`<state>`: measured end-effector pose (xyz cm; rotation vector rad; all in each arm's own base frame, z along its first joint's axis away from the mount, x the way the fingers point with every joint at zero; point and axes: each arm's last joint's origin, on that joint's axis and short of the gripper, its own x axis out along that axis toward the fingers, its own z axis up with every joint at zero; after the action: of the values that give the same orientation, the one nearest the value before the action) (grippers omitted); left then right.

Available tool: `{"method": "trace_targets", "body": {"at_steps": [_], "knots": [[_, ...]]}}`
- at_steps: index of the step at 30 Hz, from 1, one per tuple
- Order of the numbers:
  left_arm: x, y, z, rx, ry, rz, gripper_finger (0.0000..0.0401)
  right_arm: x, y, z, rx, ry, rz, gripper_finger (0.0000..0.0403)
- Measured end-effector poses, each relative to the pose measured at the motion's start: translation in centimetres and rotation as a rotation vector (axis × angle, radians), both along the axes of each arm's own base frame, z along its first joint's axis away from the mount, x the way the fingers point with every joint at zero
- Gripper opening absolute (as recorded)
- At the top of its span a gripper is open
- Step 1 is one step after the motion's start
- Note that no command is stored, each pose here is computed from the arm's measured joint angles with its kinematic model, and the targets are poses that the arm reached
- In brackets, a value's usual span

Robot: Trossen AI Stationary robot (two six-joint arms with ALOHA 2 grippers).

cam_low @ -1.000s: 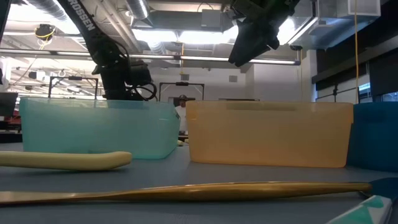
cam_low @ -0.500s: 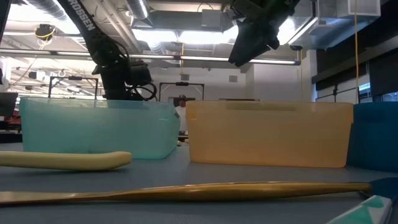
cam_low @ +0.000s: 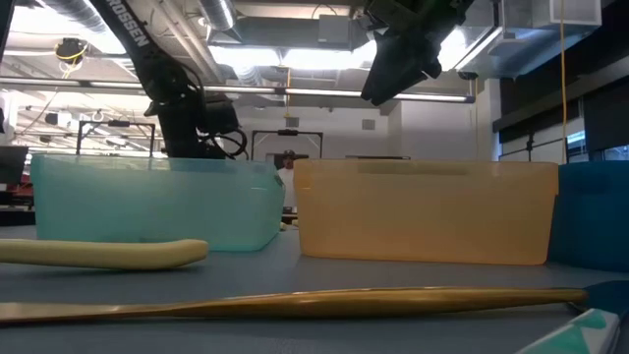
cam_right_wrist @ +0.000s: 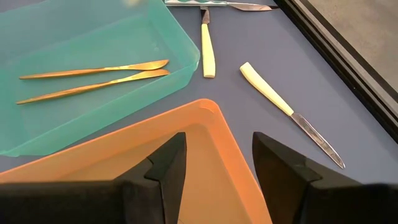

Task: Sort silverware by color (type)
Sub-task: Put the yellow knife into the blue bin

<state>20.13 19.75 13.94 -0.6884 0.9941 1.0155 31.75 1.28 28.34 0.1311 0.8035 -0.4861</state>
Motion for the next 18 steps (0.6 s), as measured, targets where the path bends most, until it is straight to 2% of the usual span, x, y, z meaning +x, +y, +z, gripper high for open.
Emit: {"method": "trace_targets", "body": {"at_steps": [10,18], "knots": [[-0.2,-0.2,2.1,0.064,-0.050,-0.033,0.0073,0.0,0.0,0.0,0.000,0.000,0.000,0.0172],[-0.1,-0.3,4.4,0.190,-0.107,-0.124,0.0073,0.0,0.0,0.0,0.006,-0.006,-0.006,0.0172]]}}
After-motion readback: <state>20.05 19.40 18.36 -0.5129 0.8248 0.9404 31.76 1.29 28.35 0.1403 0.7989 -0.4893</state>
